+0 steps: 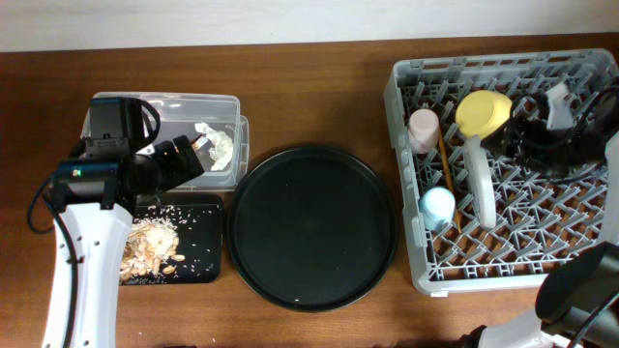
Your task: Sort waste into correct bins and load items into the dishwasher rack
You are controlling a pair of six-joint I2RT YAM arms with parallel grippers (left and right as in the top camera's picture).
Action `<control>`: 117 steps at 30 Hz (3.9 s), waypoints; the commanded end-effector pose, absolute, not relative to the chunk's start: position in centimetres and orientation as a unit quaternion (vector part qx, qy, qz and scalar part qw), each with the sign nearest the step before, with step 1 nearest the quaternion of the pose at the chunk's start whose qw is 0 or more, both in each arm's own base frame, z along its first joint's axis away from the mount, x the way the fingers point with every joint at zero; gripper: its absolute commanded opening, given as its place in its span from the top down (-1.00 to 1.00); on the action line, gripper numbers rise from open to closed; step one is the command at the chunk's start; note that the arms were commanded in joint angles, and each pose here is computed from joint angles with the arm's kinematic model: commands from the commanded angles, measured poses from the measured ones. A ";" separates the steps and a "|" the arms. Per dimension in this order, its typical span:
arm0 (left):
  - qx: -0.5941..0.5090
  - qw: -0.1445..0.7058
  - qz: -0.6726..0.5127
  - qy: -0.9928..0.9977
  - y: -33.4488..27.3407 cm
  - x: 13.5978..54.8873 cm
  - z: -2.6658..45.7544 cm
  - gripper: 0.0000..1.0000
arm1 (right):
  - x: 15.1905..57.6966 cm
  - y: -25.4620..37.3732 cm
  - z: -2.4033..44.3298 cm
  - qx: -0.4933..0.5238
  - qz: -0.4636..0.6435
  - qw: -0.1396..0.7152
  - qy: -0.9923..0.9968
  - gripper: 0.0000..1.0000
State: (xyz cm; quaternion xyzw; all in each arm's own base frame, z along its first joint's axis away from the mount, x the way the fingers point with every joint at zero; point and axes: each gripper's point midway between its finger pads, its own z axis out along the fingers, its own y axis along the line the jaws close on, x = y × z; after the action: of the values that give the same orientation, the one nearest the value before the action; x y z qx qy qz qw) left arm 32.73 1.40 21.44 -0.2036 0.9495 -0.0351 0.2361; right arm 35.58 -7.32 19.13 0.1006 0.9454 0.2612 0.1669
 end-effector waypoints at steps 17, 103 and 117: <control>-0.209 0.243 -0.032 0.947 1.7 32.7 21.8 -0.98 | 38.8 17.2 27.5 -0.219 0.134 0.248 0.934 -0.97; -0.202 0.340 -0.049 0.917 1.5 29.5 27.7 -0.98 | 24.6 -0.3 15.6 0.020 0.010 0.679 0.734 -0.97; -0.121 0.641 -0.159 0.741 -1.0 26.2 17.4 -0.99 | 24.6 -0.3 15.6 0.020 0.010 0.679 0.734 -0.97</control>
State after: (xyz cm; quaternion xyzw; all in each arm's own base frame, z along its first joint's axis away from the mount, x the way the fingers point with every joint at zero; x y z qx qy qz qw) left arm 26.20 0.36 16.10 -0.1610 0.7978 -0.1150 0.5696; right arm 24.62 0.04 15.79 0.0102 0.7332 0.0110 0.6799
